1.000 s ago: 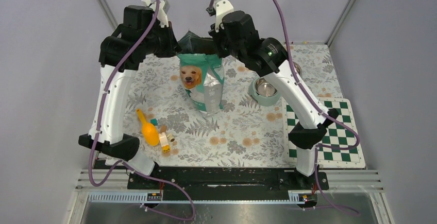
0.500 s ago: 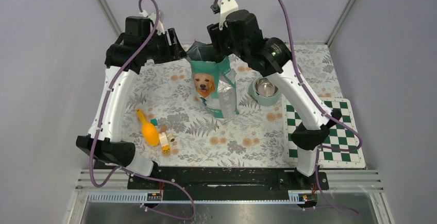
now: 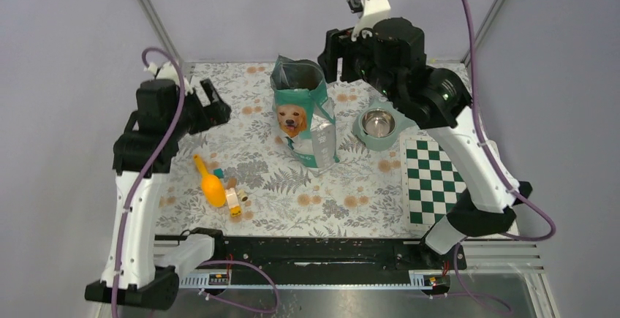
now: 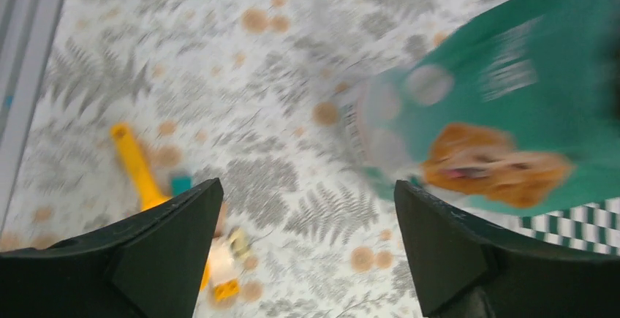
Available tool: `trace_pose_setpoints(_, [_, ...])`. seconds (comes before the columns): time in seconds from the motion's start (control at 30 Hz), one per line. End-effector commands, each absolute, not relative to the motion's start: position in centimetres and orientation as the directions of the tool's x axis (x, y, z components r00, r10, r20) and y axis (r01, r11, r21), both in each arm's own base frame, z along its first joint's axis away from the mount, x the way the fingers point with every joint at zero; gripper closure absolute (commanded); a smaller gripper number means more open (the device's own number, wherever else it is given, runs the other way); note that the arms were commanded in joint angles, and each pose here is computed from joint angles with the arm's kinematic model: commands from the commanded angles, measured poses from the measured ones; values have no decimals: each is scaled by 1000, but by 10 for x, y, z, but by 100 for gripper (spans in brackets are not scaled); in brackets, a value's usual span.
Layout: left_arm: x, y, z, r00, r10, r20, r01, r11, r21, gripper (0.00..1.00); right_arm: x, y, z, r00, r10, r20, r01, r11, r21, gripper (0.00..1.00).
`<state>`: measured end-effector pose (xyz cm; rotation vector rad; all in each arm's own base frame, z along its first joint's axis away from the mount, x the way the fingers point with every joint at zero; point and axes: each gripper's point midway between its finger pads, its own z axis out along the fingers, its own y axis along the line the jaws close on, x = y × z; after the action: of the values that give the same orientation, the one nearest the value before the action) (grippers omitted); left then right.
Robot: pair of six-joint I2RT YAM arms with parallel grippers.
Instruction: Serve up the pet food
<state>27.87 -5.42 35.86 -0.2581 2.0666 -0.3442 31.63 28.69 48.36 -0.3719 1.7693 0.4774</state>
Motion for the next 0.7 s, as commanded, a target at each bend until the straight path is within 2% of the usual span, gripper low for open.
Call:
trace_pose_setpoints(0.0, [248,-12,273,-555,-383,-738,-294,921,-257,6,306,254,488,-224,113,-968,-394,898,196,26])
trace_pose_setpoints(0.07, [237,-6,242,-580,-402,-708,-338,910,-240,1,301,246,474,-232,124,-965,-377,903,206,25])
trace_pose_setpoints(0.13, [232,1,216,-594,-430,-680,-390,893,-224,1,297,240,456,-242,122,-963,-365,908,206,24])
trace_pose_setpoints(0.23, [237,5,186,-628,-470,-620,-443,871,-212,1,290,231,441,-256,115,-960,-365,908,206,31])
trace_pose_setpoints(0.4, [257,30,145,-633,-601,-488,-569,789,-232,10,288,226,419,-290,85,-953,-375,906,195,38])
trace_pose_setpoints(0.67, [271,84,96,-570,-711,-412,-727,670,-150,13,310,202,393,-328,59,-943,-298,941,163,40])
